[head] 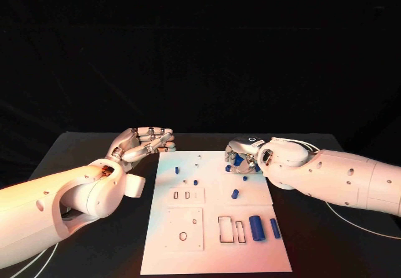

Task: Assemble the parts on the task board

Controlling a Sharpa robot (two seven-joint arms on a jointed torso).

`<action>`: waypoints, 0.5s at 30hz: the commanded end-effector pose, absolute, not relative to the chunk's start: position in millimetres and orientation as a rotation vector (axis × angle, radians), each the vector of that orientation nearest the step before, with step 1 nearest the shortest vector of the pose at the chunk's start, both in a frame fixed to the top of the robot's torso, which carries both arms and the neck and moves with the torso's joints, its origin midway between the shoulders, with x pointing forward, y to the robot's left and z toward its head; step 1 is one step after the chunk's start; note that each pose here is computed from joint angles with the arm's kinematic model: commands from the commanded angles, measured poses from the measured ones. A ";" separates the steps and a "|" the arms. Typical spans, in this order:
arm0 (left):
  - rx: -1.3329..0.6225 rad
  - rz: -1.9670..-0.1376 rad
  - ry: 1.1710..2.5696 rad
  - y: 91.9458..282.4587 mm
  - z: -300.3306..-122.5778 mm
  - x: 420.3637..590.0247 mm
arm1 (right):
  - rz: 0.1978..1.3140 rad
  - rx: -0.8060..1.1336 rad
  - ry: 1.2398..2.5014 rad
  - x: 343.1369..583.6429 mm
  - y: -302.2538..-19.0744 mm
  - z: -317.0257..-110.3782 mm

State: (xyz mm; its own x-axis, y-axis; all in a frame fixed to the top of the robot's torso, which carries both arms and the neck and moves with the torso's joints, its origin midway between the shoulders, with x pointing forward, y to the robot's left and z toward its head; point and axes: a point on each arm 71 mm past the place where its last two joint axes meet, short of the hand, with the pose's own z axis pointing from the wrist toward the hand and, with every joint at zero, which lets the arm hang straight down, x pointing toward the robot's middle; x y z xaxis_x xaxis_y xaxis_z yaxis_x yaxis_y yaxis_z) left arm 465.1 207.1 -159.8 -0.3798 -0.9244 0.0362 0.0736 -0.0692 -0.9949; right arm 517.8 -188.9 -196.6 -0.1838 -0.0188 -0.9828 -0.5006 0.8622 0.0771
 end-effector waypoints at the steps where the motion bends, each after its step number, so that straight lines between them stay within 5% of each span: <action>1: -0.960 -1.597 1.402 203.9 -157.1 464.0 | 0.436 -0.431 1.735 517.0 -187.7 -199.1; 15: -0.959 -1.599 1.404 203.7 -156.4 464.1 | 0.444 -0.432 1.743 517.7 -184.8 -203.0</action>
State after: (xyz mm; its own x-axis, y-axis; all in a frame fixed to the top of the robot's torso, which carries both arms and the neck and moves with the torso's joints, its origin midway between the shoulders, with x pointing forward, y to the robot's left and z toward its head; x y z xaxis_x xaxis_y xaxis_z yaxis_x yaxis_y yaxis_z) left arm 465.0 206.3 -158.7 -0.3851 -0.9221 0.0373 0.0715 -0.0701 -0.9950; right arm 518.4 -186.0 -201.1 -0.1982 -0.0316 -0.9797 -0.5017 0.8619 0.0737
